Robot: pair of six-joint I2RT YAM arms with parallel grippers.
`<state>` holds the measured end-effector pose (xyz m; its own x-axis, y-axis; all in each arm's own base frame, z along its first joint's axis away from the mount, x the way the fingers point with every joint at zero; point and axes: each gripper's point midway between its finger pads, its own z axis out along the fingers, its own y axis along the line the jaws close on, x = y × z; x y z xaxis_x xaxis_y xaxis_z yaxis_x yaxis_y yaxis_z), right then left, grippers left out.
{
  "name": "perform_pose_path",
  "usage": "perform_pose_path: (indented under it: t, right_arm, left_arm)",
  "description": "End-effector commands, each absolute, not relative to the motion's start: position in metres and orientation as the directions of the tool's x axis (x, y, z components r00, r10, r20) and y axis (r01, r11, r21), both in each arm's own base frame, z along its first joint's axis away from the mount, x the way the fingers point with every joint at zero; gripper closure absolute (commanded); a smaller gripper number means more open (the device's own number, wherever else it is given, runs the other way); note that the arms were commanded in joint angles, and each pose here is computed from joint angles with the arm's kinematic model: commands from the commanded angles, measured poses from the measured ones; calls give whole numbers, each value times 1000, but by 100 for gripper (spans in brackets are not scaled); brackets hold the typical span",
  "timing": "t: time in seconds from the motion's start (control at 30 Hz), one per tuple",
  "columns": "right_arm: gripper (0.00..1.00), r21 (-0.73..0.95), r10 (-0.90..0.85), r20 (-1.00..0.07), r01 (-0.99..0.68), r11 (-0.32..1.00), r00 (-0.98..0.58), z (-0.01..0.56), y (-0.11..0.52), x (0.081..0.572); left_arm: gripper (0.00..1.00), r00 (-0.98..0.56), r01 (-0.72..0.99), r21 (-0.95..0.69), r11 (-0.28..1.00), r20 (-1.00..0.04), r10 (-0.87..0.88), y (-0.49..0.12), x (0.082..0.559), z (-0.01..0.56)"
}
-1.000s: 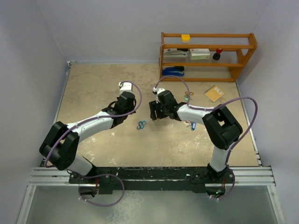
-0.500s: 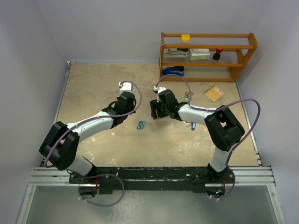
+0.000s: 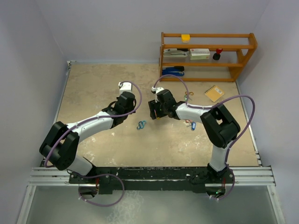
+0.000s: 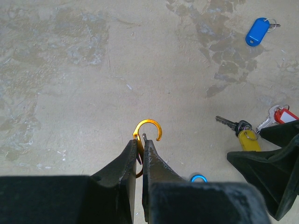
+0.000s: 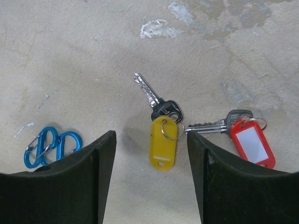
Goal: Put the keys on the keyring
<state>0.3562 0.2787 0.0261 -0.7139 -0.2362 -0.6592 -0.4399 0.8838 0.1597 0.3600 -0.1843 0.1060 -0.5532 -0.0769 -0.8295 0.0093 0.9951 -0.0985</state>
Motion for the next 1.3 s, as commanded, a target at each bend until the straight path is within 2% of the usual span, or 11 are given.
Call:
perform_pose_path:
  t: [0.0,0.43,0.83,1.03,1.27]
  right_arm:
    - [35,200,-238,-670,-480,854,-703,33,293,357]
    - [37,237,-269,-661,-536,810,-700,34,322,328]
    - [38,88,-252,-758,-478,874,-602,67,296,350]
    - [49,19,-297,-767,-483,875,-568,69,290,358]
    - [53,-18,-354,-753,-521,853,-554,63,294,355]
  left_arm:
    - [100,-509,-1,-120,993,-855,-103,-184,364,122]
    - [100,-501,-14,-114,993,-859,-106,-179,361,126]
    - [100,-500,-18,-109,994,-860,-103,-177,361,125]
    - [100,-500,-19,-109,994,-860,-104,-177,361,125]
    - [100,-501,-20,-107,994,-859,-102,-177,361,124]
